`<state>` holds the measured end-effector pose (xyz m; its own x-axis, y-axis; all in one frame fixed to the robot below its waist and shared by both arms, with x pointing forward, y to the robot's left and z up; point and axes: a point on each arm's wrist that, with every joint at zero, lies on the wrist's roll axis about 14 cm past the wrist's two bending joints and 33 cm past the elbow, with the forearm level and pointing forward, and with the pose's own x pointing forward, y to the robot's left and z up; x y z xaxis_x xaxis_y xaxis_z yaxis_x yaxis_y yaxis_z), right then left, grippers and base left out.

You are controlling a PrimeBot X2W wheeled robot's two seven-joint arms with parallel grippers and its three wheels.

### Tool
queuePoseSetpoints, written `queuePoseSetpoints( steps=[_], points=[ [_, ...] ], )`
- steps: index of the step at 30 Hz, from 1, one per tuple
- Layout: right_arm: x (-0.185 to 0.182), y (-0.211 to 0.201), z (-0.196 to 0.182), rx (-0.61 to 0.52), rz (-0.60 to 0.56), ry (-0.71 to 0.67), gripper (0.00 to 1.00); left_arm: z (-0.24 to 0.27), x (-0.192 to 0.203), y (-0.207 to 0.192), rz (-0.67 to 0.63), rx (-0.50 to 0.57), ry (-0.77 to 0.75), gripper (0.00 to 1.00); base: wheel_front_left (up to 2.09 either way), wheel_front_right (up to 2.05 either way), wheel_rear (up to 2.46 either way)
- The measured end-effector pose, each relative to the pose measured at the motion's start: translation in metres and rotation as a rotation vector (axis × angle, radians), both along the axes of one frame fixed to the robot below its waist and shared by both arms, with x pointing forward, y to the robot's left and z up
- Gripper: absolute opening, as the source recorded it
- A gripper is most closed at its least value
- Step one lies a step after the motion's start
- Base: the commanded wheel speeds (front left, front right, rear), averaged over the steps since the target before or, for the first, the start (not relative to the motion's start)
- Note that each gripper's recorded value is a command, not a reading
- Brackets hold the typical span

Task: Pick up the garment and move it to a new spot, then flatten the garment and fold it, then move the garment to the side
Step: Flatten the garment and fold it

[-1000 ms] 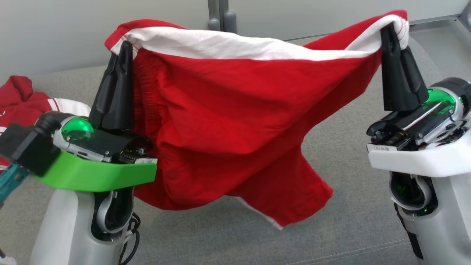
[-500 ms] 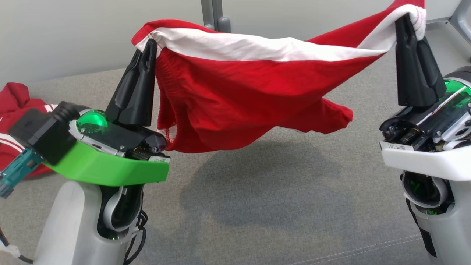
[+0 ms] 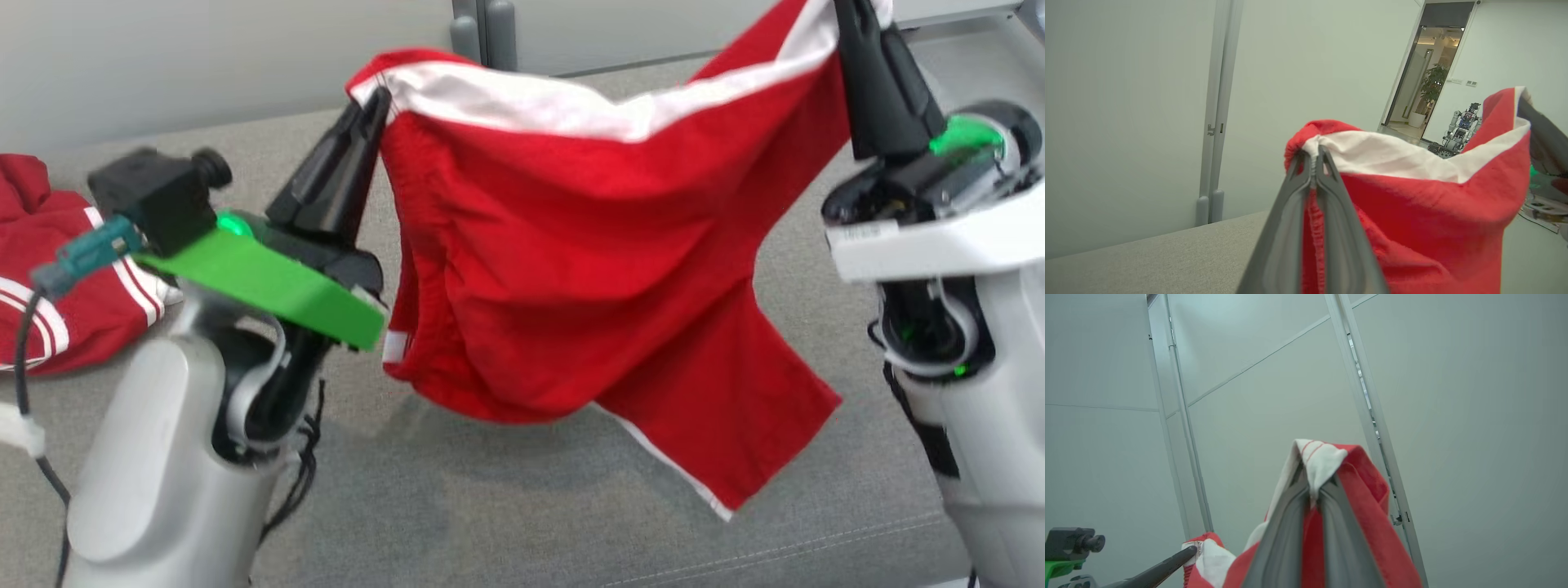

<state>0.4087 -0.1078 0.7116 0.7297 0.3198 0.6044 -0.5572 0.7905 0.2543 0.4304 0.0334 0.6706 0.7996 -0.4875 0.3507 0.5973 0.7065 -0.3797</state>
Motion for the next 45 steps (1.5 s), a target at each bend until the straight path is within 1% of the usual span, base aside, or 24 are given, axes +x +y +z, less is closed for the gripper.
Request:
queuePoseSetpoints(
  steps=[2,3,4,5,6,7,8,9,10,11,12,14,16,18,21,22,23,25,27,29,30,34,38,45],
  points=[
    [0.027,-0.004,0.001,0.015,-0.014,0.038,0.00,0.003,0.023,0.009,0.042,0.019,0.006,0.00,0.00,0.00,0.00],
    [0.039,-0.007,0.007,0.019,-0.029,0.038,0.00,0.011,0.034,0.015,0.073,0.024,-0.015,0.00,0.00,0.00,0.00],
    [0.048,-0.013,0.019,0.017,-0.053,0.011,0.00,0.026,0.043,0.022,0.103,0.015,-0.057,0.00,0.00,0.00,0.00],
    [0.053,-0.020,0.039,0.033,-0.079,-0.042,0.00,0.047,0.049,0.030,0.130,-0.015,-0.113,0.00,0.00,0.00,0.00],
    [0.053,-0.026,0.064,0.064,-0.099,-0.113,0.00,0.071,0.049,0.034,0.144,-0.045,-0.181,0.00,0.00,0.00,0.00],
    [0.053,-0.026,0.064,0.064,-0.099,-0.113,0.00,0.071,0.049,0.034,0.144,-0.045,-0.181,0.00,0.00,0.00,0.00],
    [0.045,-0.029,0.107,0.107,-0.100,-0.237,0.00,0.114,0.042,0.036,0.143,-0.092,-0.301,0.00,0.00,0.00,0.00],
    [0.045,-0.029,0.107,0.107,-0.100,-0.237,0.00,0.114,0.042,0.036,0.143,-0.092,-0.301,0.00,0.00,0.00,0.00],
    [0.043,-0.027,0.117,0.112,-0.093,-0.270,0.00,0.126,0.037,0.034,0.128,-0.109,-0.338,0.00,0.00,0.00,0.00],
    [0.044,-0.025,0.117,0.107,-0.085,-0.274,0.00,0.128,0.035,0.031,0.115,-0.110,-0.347,0.00,0.00,0.00,0.00],
    [0.049,-0.023,0.108,0.096,-0.082,-0.244,0.00,0.122,0.037,0.028,0.105,-0.099,-0.331,0.00,0.00,0.00,0.00],
    [0.066,-0.014,0.068,0.063,-0.061,-0.109,0.00,0.091,0.045,0.025,0.099,-0.065,-0.239,0.00,0.00,0.00,0.00],
    [0.081,-0.005,0.002,0.030,-0.037,0.098,0.00,0.034,0.053,0.021,0.084,-0.020,-0.087,0.00,0.00,0.00,0.00],
    [0.083,-0.004,-0.079,0.024,-0.030,0.334,0.00,-0.038,0.053,0.017,0.070,0.019,0.113,0.00,0.00,0.00,0.00],
    [0.060,-0.013,-0.192,0.043,-0.050,0.651,0.00,-0.138,0.031,0.004,0.022,0.091,0.370,0.00,0.00,0.00,0.00],
    [0.049,-0.015,-0.222,0.046,-0.060,0.735,0.00,-0.165,0.021,-0.002,-0.002,0.114,0.445,0.00,0.00,0.00,0.00],
    [0.026,-0.021,-0.269,0.066,-0.084,0.874,0.00,-0.212,0.000,-0.010,-0.037,0.154,0.571,0.00,0.00,0.00,0.00],
    [0.011,-0.019,-0.298,0.086,-0.094,0.958,0.00,-0.242,-0.012,-0.006,-0.032,0.185,0.645,0.00,0.00,0.00,0.00],
    [0.007,-0.007,-0.307,0.098,-0.072,0.982,0.00,-0.255,-0.010,0.004,0.007,0.172,0.667,0.00,0.00,0.00,0.00],
    [0.009,0.001,-0.309,0.096,-0.057,0.978,0.00,-0.258,-0.003,0.011,0.038,0.150,0.660,0.00,0.00,0.00,0.00],
    [0.011,0.000,-0.308,0.077,-0.057,0.962,0.00,-0.258,-0.001,0.012,0.047,0.142,0.652,0.00,0.00,0.00,0.00],
    [0.022,-0.016,-0.296,-0.059,-0.088,0.860,0.00,-0.252,0.009,0.016,0.083,0.100,0.604,0.00,0.00,0.00,0.00],
    [0.021,-0.023,-0.288,-0.125,-0.100,0.816,0.00,-0.240,0.010,0.018,0.100,0.070,0.551,0.00,0.00,0.00,0.00],
    [0.012,0.001,-0.273,-0.147,-0.030,0.764,0.00,-0.225,0.002,0.030,0.153,0.043,0.486,0.00,0.00,0.00,0.00]
  ],
)
